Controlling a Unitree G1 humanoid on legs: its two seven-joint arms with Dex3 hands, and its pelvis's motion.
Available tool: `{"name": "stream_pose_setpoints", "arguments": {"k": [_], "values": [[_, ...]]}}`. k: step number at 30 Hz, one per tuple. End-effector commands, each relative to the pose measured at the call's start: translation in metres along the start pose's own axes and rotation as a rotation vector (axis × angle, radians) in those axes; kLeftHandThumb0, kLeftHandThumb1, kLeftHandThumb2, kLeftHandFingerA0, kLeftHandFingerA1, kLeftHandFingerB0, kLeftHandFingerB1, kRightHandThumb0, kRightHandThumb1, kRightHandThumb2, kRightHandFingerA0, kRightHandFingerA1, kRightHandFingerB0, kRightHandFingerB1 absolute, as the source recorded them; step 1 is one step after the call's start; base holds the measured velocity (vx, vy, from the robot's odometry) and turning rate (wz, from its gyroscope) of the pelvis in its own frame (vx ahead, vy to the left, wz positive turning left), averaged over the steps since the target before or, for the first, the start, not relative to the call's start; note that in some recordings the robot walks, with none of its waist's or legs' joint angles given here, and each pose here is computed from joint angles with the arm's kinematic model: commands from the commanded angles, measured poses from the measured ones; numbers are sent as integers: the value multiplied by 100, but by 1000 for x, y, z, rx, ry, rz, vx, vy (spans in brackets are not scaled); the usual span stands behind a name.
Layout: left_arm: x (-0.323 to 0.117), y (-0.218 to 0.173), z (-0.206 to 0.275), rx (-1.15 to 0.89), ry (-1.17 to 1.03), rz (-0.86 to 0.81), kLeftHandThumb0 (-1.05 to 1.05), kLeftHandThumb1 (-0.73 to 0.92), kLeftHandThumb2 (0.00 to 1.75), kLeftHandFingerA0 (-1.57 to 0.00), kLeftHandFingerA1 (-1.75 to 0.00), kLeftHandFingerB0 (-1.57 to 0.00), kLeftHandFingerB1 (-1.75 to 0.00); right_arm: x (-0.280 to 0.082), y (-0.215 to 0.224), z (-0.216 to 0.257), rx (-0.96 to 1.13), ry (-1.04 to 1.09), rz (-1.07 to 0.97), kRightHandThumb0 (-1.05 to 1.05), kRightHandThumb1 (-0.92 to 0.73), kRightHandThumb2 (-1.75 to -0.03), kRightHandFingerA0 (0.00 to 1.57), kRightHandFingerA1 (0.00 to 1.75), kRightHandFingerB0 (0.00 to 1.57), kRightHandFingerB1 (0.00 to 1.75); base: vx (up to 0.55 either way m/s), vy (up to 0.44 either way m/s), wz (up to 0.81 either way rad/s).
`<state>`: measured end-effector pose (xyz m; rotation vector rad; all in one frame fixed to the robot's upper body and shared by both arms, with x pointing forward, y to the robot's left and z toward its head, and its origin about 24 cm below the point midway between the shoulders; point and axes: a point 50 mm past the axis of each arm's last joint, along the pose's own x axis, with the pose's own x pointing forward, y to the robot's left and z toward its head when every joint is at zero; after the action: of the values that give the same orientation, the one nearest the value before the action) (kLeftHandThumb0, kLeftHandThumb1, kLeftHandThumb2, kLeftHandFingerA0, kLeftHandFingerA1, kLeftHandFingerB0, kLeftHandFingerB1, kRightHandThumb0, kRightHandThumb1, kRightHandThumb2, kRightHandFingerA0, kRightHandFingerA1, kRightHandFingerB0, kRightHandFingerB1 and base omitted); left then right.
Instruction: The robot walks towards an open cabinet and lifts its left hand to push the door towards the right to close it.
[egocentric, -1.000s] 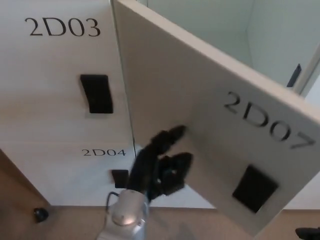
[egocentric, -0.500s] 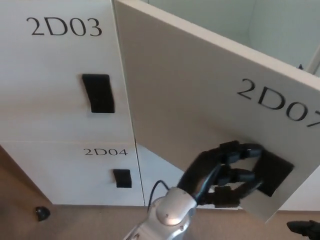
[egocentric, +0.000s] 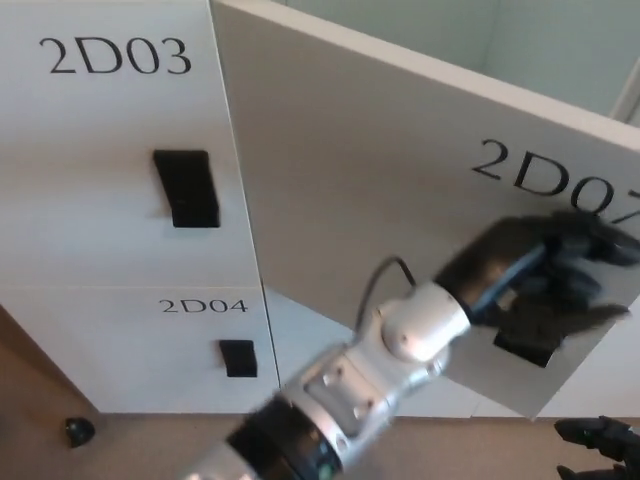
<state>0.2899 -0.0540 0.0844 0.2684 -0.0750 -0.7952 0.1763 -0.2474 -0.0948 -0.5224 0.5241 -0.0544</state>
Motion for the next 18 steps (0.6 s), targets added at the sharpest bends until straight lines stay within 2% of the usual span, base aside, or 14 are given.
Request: {"name": "stream_pose_setpoints", "arguments": {"k": [1,2,3,4,6,7,8,9,12,14,15,17,18], "values": [[-20,252,203,477,74,608,-54,71,62,-20,-35,-12,-28,-15,18,-5,-50,0,57,-28,-65,-59,79,53,60,44,0,0,0],[-39,274,202,473,103,689,-54,71,62,-20,-35,-12,-28,-17,17,-6,-54,-3,57,-28,-65,-59,79,53,60,44,0,0,0],[-39,274,202,473,103,689,-54,71,62,-20,-35,-12,-28,-17,17,-6,-54,-3,57,-28,-65,-59,79,53,60,44,0,0,0],[-74,306,195,467,156,807,-61,74,64,-15,-32,-10,-27,-16,13,-4,-62,-11,58,-29,-66,-59,80,52,61,44,0,0,0],[-74,306,195,467,156,807,-61,74,64,-15,-32,-10,-27,-16,13,-4,-62,-11,58,-29,-66,-59,80,52,61,44,0,0,0],[-117,337,185,451,213,918,-58,74,62,-9,-29,-8,-27,-12,8,0,-75,-26,57,-29,-65,-60,82,53,63,45,0,0,0],[-117,337,185,451,213,918,-58,74,62,-9,-29,-8,-27,-12,8,0,-75,-26,57,-29,-65,-60,82,53,63,45,0,0,0],[-170,365,172,432,278,1028,-58,72,65,-8,-27,-10,-24,-4,3,9,-86,-48,54,-29,-66,-58,80,52,63,45,0,0,0],[-183,370,168,428,292,1050,-58,72,65,-8,-27,-10,-24,-1,2,12,-86,-56,53,-29,-66,-58,80,52,63,45,0,0,0],[-212,380,154,414,340,1084,-57,76,62,-7,-28,-8,-27,1,0,14,-77,-59,44,-30,-66,-58,78,52,62,45,0,0,0],[-223,383,147,411,365,1092,-59,75,69,-9,-22,-11,-24,0,-1,12,-69,-49,39,-30,-66,-59,77,51,62,45,0,0,0],[-232,385,140,411,389,1097,-59,75,69,-9,-22,-11,-24,-1,-1,10,-61,-38,35,-30,-66,-59,77,51,62,45,0,0,0],[-239,386,136,406,399,1106,-59,75,62,-7,-28,-10,-27,-1,-2,9,-55,-30,32,-29,-67,-58,76,51,61,45,0,0,0]]}}
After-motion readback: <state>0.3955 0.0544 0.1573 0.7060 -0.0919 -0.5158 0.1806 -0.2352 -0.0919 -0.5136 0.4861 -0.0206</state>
